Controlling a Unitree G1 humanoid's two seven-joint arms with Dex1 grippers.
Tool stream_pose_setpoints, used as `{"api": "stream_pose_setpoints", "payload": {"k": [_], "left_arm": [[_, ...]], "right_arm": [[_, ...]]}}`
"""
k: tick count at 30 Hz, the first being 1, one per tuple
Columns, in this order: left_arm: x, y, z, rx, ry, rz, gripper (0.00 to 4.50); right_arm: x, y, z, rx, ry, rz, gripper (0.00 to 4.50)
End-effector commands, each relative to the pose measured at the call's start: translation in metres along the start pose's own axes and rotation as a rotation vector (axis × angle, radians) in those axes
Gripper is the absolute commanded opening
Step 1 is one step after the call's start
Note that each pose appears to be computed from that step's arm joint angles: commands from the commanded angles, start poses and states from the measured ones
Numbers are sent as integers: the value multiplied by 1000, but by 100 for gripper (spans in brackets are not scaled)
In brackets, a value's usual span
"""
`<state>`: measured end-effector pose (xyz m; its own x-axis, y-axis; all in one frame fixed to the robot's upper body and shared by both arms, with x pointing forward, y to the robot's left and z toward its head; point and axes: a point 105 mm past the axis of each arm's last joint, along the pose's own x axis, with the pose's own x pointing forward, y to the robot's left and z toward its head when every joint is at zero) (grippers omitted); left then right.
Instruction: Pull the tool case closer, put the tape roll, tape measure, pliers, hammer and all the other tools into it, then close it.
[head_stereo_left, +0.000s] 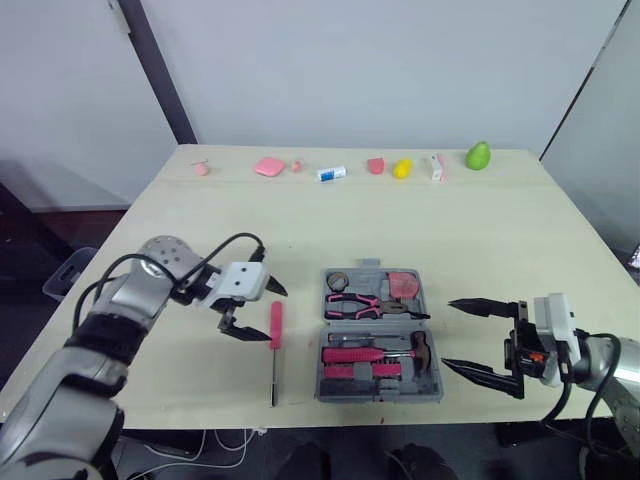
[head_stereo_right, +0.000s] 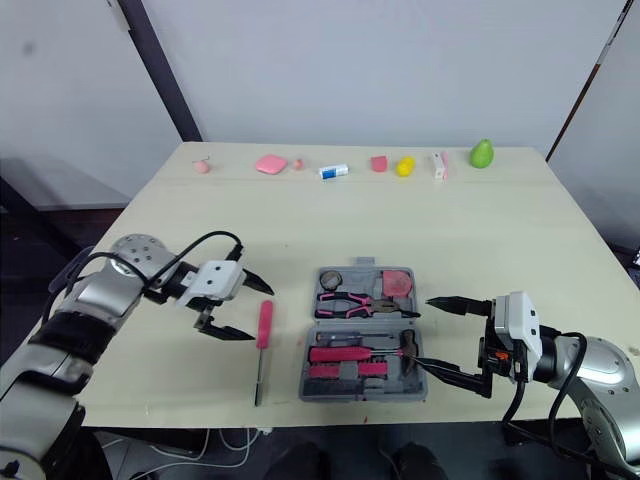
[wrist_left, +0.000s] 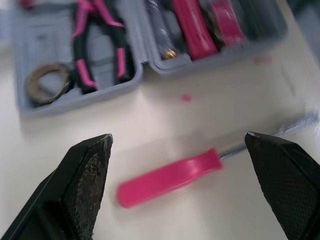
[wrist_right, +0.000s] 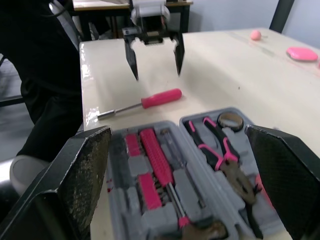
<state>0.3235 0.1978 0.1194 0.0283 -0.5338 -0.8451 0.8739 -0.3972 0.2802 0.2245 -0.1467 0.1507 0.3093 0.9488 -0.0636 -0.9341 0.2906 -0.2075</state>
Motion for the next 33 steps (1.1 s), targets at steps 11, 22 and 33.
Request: {"api": "stream_pose_setpoints", "payload": {"k": [11, 22, 33], "left_arm": [[24, 2, 2, 397, 138, -337, 447], [32, 0, -3, 466, 202, -435, 447], [47, 4, -5, 534, 241, -413, 447]], "right_arm": [[1, -3, 7, -37, -14, -12, 450], [1, -2, 6, -41, -16, -38, 450], [1, -2, 5, -41, -17, -53, 450]]}}
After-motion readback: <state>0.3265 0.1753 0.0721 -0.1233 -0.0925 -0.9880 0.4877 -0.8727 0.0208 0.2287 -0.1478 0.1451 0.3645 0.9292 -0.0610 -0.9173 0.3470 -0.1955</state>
